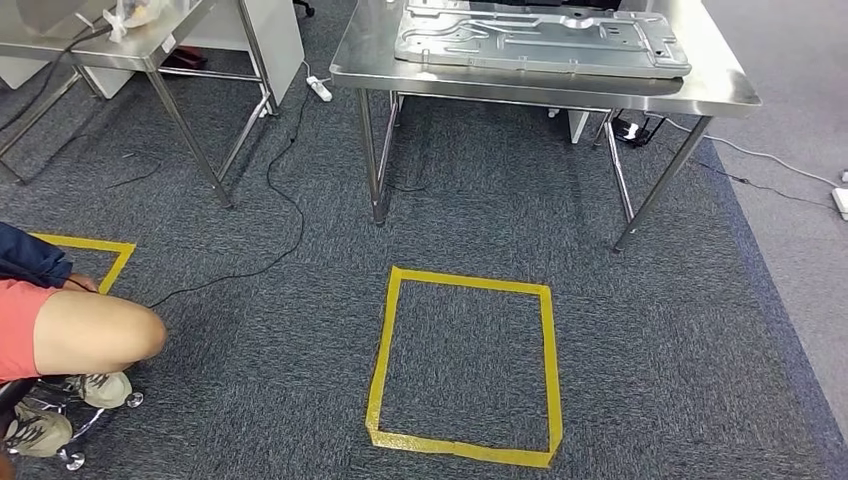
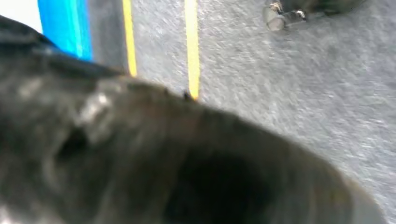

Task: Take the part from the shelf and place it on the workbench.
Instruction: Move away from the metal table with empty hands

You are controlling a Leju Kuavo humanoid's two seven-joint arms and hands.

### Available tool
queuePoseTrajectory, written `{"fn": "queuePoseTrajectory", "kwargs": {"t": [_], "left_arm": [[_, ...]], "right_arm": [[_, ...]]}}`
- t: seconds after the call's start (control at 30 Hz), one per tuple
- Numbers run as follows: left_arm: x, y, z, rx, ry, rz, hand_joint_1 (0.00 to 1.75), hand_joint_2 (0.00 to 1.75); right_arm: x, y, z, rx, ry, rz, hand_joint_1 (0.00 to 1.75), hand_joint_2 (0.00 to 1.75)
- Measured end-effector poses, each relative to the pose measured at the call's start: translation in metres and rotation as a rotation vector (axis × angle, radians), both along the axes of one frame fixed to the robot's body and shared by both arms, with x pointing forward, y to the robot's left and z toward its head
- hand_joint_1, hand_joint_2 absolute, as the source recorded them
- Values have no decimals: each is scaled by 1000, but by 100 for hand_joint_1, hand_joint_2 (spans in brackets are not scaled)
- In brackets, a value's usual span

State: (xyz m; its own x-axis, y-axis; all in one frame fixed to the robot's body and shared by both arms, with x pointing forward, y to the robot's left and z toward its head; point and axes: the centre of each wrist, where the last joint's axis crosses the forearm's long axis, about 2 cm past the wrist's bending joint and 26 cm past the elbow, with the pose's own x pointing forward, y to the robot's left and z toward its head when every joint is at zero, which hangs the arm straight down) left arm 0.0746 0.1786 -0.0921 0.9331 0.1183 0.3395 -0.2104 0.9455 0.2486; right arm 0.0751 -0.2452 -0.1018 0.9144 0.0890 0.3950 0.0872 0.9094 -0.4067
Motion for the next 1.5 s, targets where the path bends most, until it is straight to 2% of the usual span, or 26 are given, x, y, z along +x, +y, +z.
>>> {"fn": "queuePoseTrajectory", "kwargs": {"t": [0.1, 0.23, 0.47, 0.97, 1.1, 1.27, 1.4, 1.5], "left_arm": [[0, -1, 0, 5, 0, 6, 0, 0], [0, 0, 0, 30, -33, 8, 0, 0], [0, -2, 1, 31, -64, 31, 0, 0], [-1, -3, 0, -15, -15, 100, 0, 0], [-2, -3, 0, -38, -27, 75, 0, 0], [-1, -8, 1, -95, -31, -162, 0, 0], [1, -9, 1, -123, -4, -168, 0, 0], [2, 16, -5, -151, -9, -141, 0, 0]], "right_arm": [[-1, 28, 3, 57, 31, 15, 0, 0], [-3, 41, 4, 113, 66, 31, 0, 0], [-2, 47, 5, 133, 69, 41, 0, 0], [-1, 47, 5, 163, 77, 78, 0, 0], [-2, 11, -1, 260, 54, 124, 0, 0], [-5, -37, -5, 216, 104, 119, 0, 0], [-5, -58, -5, 179, 99, 85, 0, 0], [-6, -67, -5, 194, 72, 44, 0, 0]]}}
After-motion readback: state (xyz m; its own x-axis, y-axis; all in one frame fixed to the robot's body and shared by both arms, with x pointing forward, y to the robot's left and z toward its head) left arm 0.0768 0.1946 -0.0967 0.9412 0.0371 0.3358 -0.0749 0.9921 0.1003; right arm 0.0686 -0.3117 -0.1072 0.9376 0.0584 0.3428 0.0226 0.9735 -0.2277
